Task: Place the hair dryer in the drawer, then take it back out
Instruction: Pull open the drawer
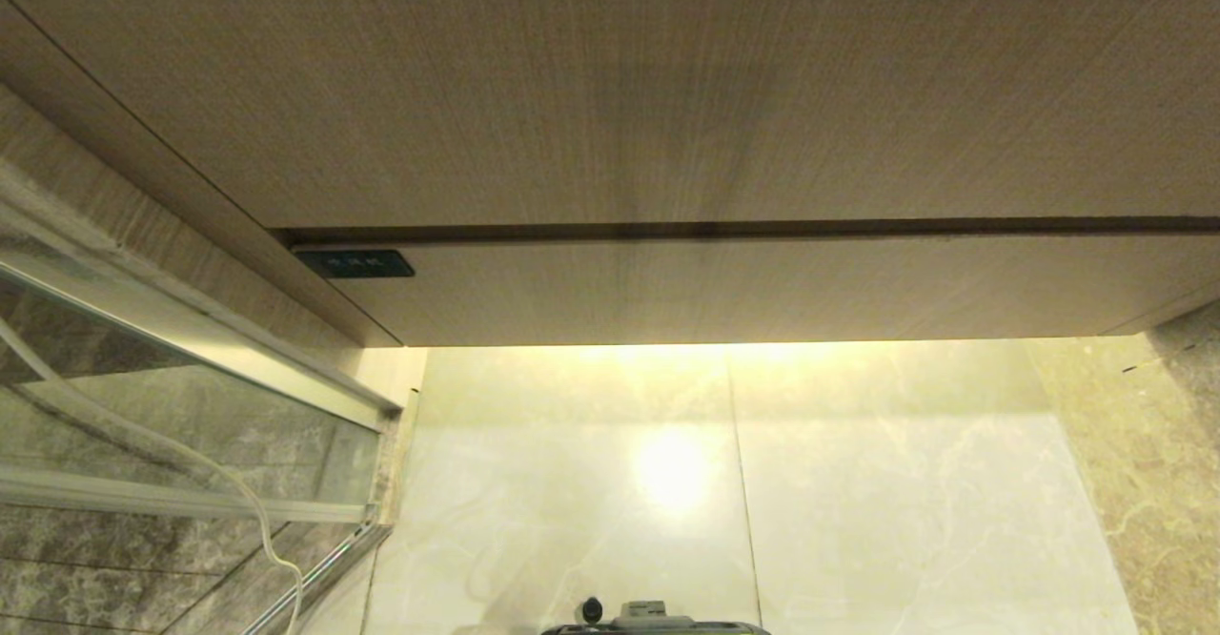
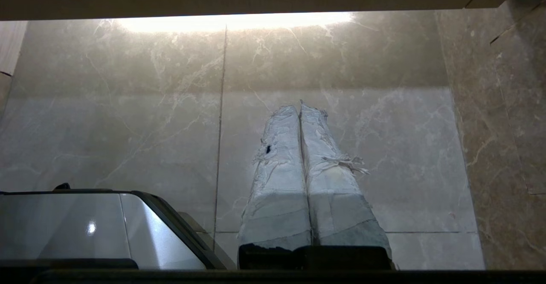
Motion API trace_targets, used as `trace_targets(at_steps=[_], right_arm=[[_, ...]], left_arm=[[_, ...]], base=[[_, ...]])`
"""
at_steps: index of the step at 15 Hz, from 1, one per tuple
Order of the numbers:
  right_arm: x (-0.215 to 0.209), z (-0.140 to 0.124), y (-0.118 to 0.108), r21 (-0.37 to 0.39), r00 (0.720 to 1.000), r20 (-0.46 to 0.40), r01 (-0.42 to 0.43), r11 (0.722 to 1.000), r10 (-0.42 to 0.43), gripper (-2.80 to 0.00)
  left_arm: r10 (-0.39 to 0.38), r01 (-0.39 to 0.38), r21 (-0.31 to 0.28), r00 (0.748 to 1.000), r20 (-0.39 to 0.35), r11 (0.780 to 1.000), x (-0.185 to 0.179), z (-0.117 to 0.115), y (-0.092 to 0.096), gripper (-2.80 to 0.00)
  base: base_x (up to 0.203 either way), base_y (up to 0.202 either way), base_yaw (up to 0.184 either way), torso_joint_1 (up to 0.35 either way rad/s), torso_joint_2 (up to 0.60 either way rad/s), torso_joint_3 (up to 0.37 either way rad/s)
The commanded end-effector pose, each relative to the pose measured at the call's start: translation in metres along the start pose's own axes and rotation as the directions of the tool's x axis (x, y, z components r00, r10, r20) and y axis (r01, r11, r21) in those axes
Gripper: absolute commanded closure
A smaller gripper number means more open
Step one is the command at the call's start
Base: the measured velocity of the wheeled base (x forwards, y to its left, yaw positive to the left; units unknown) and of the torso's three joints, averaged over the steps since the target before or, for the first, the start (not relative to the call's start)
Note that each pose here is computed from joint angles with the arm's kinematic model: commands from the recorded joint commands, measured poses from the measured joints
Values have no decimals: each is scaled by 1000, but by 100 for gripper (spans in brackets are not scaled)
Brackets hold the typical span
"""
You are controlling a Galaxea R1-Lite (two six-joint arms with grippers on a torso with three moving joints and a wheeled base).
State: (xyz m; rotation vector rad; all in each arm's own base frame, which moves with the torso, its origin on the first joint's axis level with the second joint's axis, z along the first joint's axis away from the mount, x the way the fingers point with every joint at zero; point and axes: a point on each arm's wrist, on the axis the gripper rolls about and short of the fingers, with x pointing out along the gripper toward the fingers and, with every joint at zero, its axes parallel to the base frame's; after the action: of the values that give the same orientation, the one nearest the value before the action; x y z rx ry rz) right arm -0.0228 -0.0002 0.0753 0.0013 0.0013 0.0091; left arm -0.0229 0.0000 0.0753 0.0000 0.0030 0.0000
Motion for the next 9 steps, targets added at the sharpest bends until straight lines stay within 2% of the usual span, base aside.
trace_targets(at_steps=[1, 6, 7, 9], right_arm=[[0, 0, 0, 0, 1000, -2, 0, 1000, 0, 0], [0, 1, 0, -9, 1000, 3, 0, 1000, 0, 0], [-2, 7, 0, -12, 1000, 19, -9, 1000, 9, 0], [-14, 53, 1, -18, 993, 112, -41, 999, 43, 0]], left_arm=[[0, 0, 0, 1000, 0, 1000, 0, 0, 0, 0], [0, 0, 0, 1000, 1, 1000, 0, 0, 0, 0], [0, 0, 0, 1000, 2, 1000, 0, 0, 0, 0], [0, 0, 0, 1000, 1, 1000, 0, 0, 0, 0]], base=[[0, 0, 0, 0, 0, 0], [0, 0, 0, 0, 0, 0], [0, 0, 0, 0, 0, 0], [0, 0, 0, 0, 0, 0]])
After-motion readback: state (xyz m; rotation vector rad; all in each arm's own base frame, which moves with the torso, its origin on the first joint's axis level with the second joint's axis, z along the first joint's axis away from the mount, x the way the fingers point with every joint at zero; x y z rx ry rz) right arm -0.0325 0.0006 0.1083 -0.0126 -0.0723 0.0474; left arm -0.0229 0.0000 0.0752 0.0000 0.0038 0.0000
